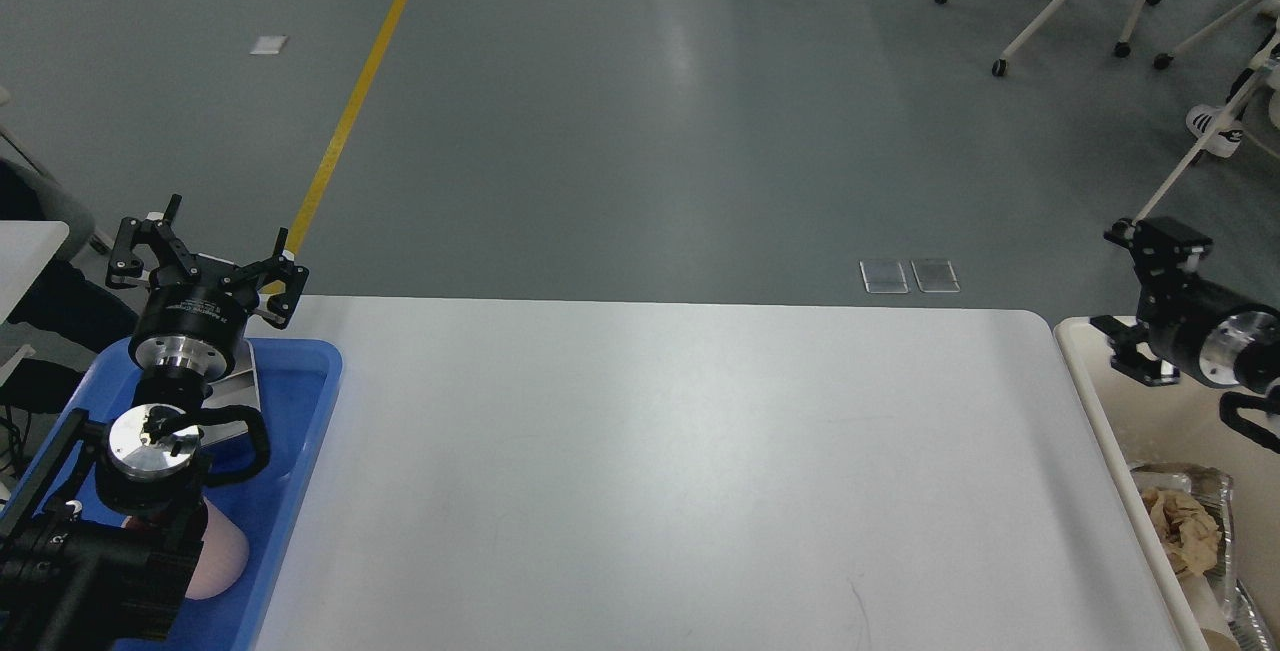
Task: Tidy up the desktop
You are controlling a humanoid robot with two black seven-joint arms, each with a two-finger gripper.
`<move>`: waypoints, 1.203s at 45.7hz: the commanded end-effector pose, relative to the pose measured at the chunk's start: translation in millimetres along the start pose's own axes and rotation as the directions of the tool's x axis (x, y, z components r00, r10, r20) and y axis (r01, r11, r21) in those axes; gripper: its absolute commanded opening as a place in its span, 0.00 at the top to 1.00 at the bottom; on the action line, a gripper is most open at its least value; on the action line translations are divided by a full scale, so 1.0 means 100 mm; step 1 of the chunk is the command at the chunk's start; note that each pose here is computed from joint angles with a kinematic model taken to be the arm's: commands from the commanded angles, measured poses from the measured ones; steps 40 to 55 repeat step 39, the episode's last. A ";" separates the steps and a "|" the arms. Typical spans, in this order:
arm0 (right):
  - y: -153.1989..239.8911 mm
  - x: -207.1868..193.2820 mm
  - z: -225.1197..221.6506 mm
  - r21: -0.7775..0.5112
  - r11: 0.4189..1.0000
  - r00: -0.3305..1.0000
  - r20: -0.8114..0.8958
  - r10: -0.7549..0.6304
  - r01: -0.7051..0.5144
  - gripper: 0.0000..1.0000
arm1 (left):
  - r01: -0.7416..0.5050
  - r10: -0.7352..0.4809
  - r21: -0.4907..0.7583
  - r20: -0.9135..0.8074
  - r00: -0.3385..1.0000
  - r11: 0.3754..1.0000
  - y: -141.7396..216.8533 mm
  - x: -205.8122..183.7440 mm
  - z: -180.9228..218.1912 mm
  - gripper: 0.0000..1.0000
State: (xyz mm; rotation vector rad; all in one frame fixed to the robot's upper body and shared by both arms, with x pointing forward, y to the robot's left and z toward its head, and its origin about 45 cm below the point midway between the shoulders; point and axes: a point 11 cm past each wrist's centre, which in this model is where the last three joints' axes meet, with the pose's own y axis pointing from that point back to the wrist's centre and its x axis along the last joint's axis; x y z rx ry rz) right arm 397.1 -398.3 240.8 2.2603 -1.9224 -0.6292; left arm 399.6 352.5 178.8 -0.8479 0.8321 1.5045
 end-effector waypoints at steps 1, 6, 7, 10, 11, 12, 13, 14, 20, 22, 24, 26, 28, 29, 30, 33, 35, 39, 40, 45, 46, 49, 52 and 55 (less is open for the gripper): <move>0.05 -0.51 -0.25 0.187 0.969 0.932 0.297 -0.209 0.158 0.00 | -0.004 0.004 -0.001 0.008 1.000 1.000 0.04 0.04 0.03 0.03; 0.18 -0.60 -0.28 0.325 0.930 0.843 0.441 -0.308 0.170 0.00 | -0.009 0.009 -0.005 0.028 1.000 1.000 0.10 0.11 0.10 0.03; 0.20 -0.61 -0.28 0.348 0.922 0.828 0.458 -0.325 0.169 0.00 | -0.007 0.007 -0.006 0.031 0.999 1.000 0.10 0.12 0.11 0.03; 0.27 -0.59 -0.22 0.412 0.898 0.777 0.511 -0.366 0.152 0.00 | 0.005 -0.005 -0.006 0.032 0.999 1.000 0.12 0.12 0.11 0.03; 0.28 -0.58 -0.16 0.428 0.893 0.759 0.532 -0.376 0.143 0.00 | 0.010 -0.010 -0.005 0.031 0.999 1.000 0.12 0.12 0.11 0.03; 0.30 -0.58 -0.09 0.441 0.888 0.737 0.555 -0.385 0.133 0.00 | 0.015 -0.015 -0.004 0.030 0.999 1.000 0.13 0.12 0.10 0.03; 0.31 -0.57 -0.01 0.451 0.884 0.716 0.578 -0.392 0.120 0.00 | 0.022 -0.022 -0.003 0.031 0.999 1.000 0.14 0.12 0.10 0.03; 0.34 -0.56 0.07 0.463 0.880 0.695 0.598 -0.399 0.106 0.00 | 0.026 -0.026 -0.002 0.031 0.999 1.000 0.15 0.12 0.10 0.03; 0.47 -0.59 0.39 0.495 0.867 0.621 0.661 -0.422 0.062 0.00 | 0.076 -0.076 0.003 0.028 0.997 0.997 0.24 -0.01 0.08 0.03; 0.51 -0.60 0.45 0.493 0.869 0.612 0.672 -0.417 0.052 0.00 | 0.091 -0.091 0.003 0.027 0.995 0.996 0.27 -0.05 0.08 0.03; 0.53 -0.62 0.49 0.498 0.866 0.602 0.680 -0.419 0.040 0.00 | 0.107 -0.107 0.002 0.027 0.994 0.994 0.29 -0.11 0.08 0.03; 0.57 -0.61 0.52 0.505 0.863 0.596 0.686 -0.418 0.025 0.00 | 0.118 -0.118 0.004 0.025 0.993 0.993 0.33 -0.14 0.07 0.03; 0.61 -0.60 0.53 0.514 0.858 0.589 0.691 -0.419 0.008 0.00 | 0.129 -0.129 0.007 0.021 0.991 0.992 0.39 -0.16 0.05 0.03; 0.63 -0.60 0.54 0.518 0.856 0.587 0.692 -0.420 0.001 0.00 | 0.134 -0.134 0.009 0.019 0.991 0.991 0.43 -0.16 0.04 0.03; 0.64 -0.60 0.54 0.519 0.854 0.586 0.694 -0.419 -0.004 0.00 | 0.136 -0.136 0.011 0.015 0.991 0.991 0.48 -0.16 0.02 0.03; 0.65 -0.57 0.55 0.519 0.855 0.591 0.695 -0.411 -0.016 0.00 | 0.138 -0.138 0.021 0.010 0.990 0.990 0.60 -0.14 -0.01 0.03; 0.66 -0.55 0.55 0.518 0.855 0.594 0.693 -0.408 -0.017 0.00 | 0.136 -0.136 0.024 0.006 0.991 0.990 0.67 -0.13 -0.03 0.03; 0.68 -0.51 0.52 0.526 0.850 0.600 0.689 -0.406 -0.029 0.00 | 0.123 -0.123 0.029 0.002 0.992 0.992 0.77 -0.07 -0.06 0.03; 0.68 -0.51 0.52 0.526 0.850 0.600 0.689 -0.406 -0.029 0.00 | 0.123 -0.123 0.029 0.002 0.992 0.992 0.77 -0.07 -0.06 0.03; 0.68 -0.51 0.52 0.526 0.850 0.600 0.689 -0.406 -0.029 0.00 | 0.123 -0.123 0.029 0.002 0.992 0.992 0.77 -0.07 -0.06 0.03; 0.68 -0.51 0.52 0.526 0.850 0.600 0.689 -0.406 -0.029 0.00 | 0.123 -0.123 0.029 0.002 0.992 0.992 0.77 -0.07 -0.06 0.03; 0.68 -0.51 0.52 0.526 0.850 0.600 0.689 -0.406 -0.029 0.00 | 0.123 -0.123 0.029 0.002 0.992 0.992 0.77 -0.07 -0.06 0.03; 0.68 -0.51 0.52 0.526 0.850 0.600 0.689 -0.406 -0.029 0.00 | 0.123 -0.123 0.029 0.002 0.992 0.992 0.77 -0.07 -0.06 0.03; 0.68 -0.51 0.52 0.526 0.850 0.600 0.689 -0.406 -0.029 0.00 | 0.123 -0.123 0.029 0.002 0.992 0.992 0.77 -0.07 -0.06 0.03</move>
